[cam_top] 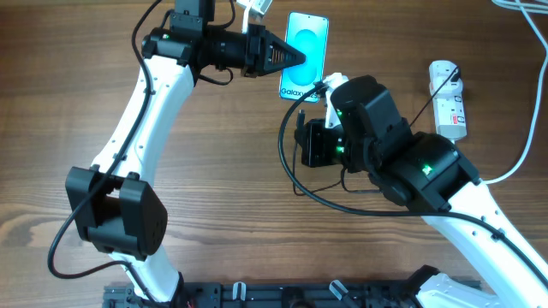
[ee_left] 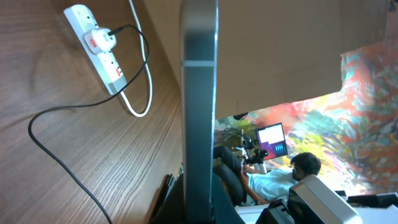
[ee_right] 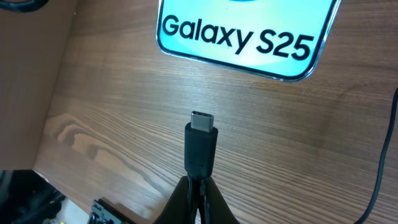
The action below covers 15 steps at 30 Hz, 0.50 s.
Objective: Plug charger to phone and switch on socket
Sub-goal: 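Push the USB-C plug up into the phone's bottom port with the right gripper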
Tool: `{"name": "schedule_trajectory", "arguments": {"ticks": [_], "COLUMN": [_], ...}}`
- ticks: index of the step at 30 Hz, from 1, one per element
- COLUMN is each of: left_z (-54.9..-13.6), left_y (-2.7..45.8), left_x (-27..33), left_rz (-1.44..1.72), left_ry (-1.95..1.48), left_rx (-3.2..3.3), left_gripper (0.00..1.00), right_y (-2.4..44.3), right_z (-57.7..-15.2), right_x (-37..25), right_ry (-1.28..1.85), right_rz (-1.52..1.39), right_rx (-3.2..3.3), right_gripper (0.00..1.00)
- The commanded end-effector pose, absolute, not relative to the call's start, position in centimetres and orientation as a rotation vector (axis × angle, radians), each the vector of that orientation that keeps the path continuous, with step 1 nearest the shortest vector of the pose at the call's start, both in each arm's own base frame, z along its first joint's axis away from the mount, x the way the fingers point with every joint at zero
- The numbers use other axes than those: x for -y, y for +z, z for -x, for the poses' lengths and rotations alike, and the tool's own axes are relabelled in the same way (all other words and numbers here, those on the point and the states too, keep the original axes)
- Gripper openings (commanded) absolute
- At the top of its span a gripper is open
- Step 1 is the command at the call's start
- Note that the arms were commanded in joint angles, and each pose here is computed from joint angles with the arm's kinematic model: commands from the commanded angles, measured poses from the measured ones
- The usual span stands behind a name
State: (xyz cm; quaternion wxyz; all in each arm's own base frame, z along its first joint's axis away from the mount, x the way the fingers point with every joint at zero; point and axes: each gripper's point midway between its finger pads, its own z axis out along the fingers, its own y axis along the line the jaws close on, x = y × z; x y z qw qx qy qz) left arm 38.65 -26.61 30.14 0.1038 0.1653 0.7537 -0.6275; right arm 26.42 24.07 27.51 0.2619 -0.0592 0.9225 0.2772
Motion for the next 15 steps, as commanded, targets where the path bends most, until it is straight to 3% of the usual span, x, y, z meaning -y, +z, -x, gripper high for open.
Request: {"name": "schedule_trajectory", "arguments": {"ticks": [1, 15], "left_z": [-37.19, -36.84], "left_y": [33.26, 33.53], "left_x": [26.55, 26.80], "left_rz": [-0.640, -0.630], "left_ry": [-1.828, -1.775], "left_rx": [-2.090, -2.112], "left_gripper": [0.04, 0.04], "right_y": [26.65, 26.60], "right_z": [-27.28, -27.81], "right_x": [-24.51, -24.81], "right_ry": [0.742, 0.742], "right_rz": [0.086, 0.085], "right_rx": [-2.529, -2.517], "right_gripper": [0.04, 0.05]}}
